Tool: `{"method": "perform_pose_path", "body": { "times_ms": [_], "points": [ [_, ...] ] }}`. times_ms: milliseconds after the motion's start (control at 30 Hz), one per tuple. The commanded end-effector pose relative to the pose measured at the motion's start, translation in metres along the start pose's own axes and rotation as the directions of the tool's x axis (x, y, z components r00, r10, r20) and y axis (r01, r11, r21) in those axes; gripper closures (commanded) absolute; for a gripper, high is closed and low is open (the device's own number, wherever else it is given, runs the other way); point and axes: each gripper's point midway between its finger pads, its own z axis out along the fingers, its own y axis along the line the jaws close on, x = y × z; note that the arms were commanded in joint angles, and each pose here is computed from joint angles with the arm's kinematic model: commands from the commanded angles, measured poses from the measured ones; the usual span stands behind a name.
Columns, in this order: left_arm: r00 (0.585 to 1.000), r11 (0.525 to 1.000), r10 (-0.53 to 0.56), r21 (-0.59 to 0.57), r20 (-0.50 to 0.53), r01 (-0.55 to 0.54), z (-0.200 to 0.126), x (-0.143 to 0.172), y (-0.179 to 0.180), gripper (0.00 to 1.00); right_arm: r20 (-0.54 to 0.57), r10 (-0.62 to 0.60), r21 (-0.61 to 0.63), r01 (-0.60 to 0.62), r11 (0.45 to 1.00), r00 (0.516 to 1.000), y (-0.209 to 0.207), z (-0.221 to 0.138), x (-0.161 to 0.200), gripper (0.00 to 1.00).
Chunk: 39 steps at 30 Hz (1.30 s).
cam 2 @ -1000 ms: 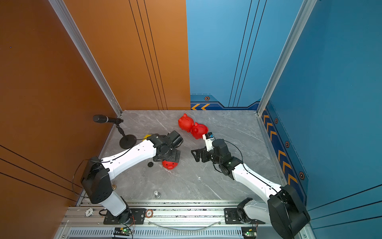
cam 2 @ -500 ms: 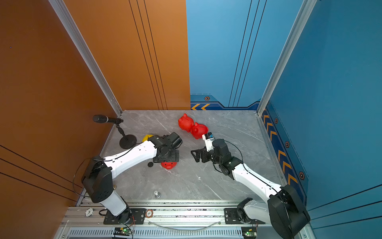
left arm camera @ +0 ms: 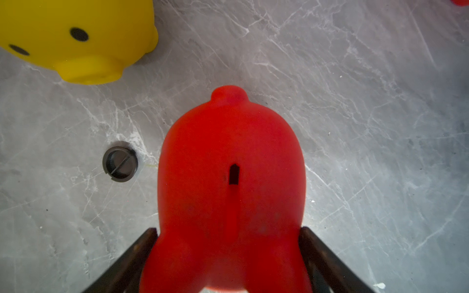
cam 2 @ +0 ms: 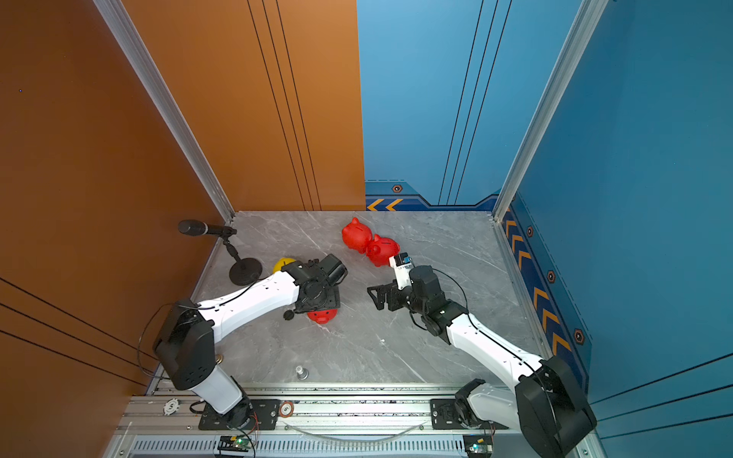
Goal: Open piggy banks
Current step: Adjust the piggy bank at the center of the board.
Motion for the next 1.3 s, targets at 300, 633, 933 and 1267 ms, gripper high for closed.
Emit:
{"method": "perform_pose_path", "body": {
  "times_ms": [300, 633, 933, 1267],
  "points": [
    [0.995, 0.905, 0.073, 0.423, -0.063, -0.04, -0.021, 0.013, -0.062, 0.45, 0.029, -0.026, -0.019, 0.026, 0.999, 0.999, 0.004, -0.007, -0.007, 0.0],
    [0.986, 0.622, 0.025, 0.775, -0.164, 0.114, -0.02, 0.023, -0.101, 0.46, 0.048, 0.003, 0.018, -0.004, 1.0, 0.999, -0.005, -0.005, -0.01, 0.0],
    [0.981, 0.637, 0.015, 0.758, -0.193, 0.14, -0.003, 0.021, -0.063, 0.02, 0.002, 0.017, 0.006, -0.017, 1.0, 1.0, -0.007, 0.003, -0.002, 0.0],
    [0.981, 0.648, 0.024, 0.75, -0.193, 0.132, 0.004, 0.012, -0.046, 0.02, -0.036, 0.076, 0.118, -0.071, 0.99, 0.996, -0.032, 0.012, 0.018, 0.0]
  ]
}}
